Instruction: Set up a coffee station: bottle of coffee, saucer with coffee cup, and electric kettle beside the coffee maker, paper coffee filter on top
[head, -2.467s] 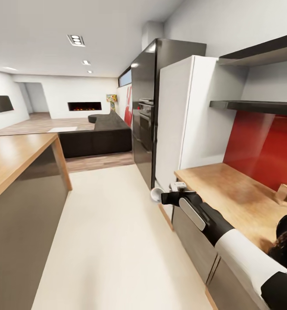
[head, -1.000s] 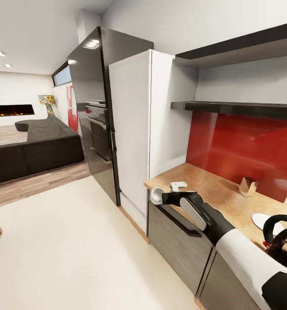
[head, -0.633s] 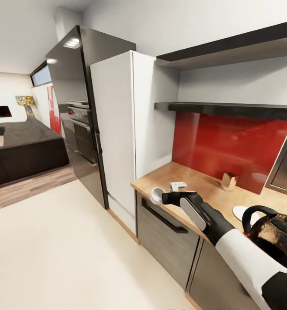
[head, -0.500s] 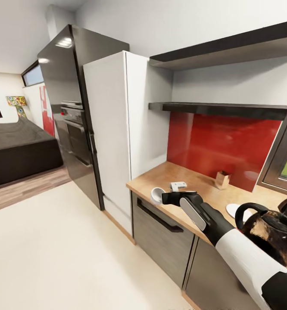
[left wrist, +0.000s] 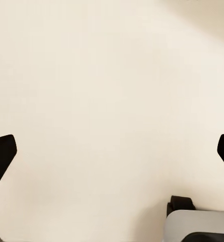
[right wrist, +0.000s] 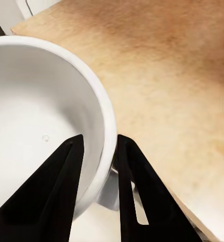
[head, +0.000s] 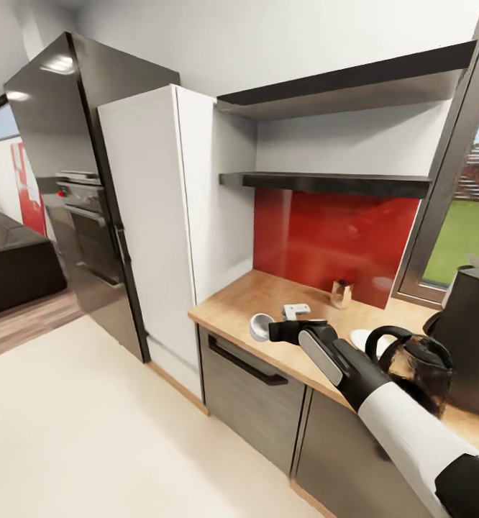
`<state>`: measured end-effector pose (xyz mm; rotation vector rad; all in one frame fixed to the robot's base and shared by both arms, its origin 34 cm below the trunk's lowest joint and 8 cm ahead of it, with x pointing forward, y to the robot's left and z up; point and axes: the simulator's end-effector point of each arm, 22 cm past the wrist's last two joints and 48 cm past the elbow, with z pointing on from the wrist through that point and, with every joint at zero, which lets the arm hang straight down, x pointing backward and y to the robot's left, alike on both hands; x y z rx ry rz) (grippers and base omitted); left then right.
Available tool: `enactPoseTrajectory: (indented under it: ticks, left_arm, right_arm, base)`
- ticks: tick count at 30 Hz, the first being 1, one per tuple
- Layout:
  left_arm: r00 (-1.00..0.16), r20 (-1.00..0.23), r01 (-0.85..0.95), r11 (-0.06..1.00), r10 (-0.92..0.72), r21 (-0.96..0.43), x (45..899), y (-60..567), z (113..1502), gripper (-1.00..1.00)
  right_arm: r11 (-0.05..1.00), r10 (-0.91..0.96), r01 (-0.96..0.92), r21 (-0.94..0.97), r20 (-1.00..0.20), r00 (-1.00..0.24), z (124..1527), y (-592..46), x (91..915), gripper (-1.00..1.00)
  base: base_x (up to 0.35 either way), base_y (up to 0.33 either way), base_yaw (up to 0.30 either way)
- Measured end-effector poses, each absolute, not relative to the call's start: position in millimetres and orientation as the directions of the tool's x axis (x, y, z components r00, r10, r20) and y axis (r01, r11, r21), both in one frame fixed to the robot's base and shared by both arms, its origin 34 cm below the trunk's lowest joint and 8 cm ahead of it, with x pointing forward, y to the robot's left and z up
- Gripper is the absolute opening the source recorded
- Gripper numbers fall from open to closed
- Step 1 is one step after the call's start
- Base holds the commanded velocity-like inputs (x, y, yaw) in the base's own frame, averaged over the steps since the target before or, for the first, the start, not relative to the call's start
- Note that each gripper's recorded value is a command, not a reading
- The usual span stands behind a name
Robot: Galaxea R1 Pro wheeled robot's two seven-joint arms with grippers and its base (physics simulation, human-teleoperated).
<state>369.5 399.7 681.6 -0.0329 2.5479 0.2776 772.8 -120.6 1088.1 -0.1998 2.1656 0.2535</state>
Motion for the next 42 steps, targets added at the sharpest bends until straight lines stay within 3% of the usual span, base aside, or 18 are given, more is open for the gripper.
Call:
enactPoseTrajectory:
  ticks: [16,34,42]
  left_arm:
    - [-0.839,-0.542,-0.089,0.971,0.048,0.223,367,425,686,1.00]
    - [-0.815,-0.576,-0.088,0.971,0.058,0.223,373,424,691,1.00]
    - [-0.815,-0.577,-0.090,0.970,0.057,0.224,373,425,691,1.00]
  right_arm:
    - [0.966,-0.048,-0.236,0.107,-0.822,-0.568,1088,-121,773,-1.00]
    - [0.966,-0.048,-0.236,0.107,-0.822,-0.568,1087,-121,773,-1.00]
    - [0.966,-0.048,-0.236,0.107,-0.822,-0.568,1088,-121,773,-1.00]
  base:
    - [0.111,0.302,-0.294]
    - [0.000,0.026,-0.294]
    - [0.000,0.241,-0.294]
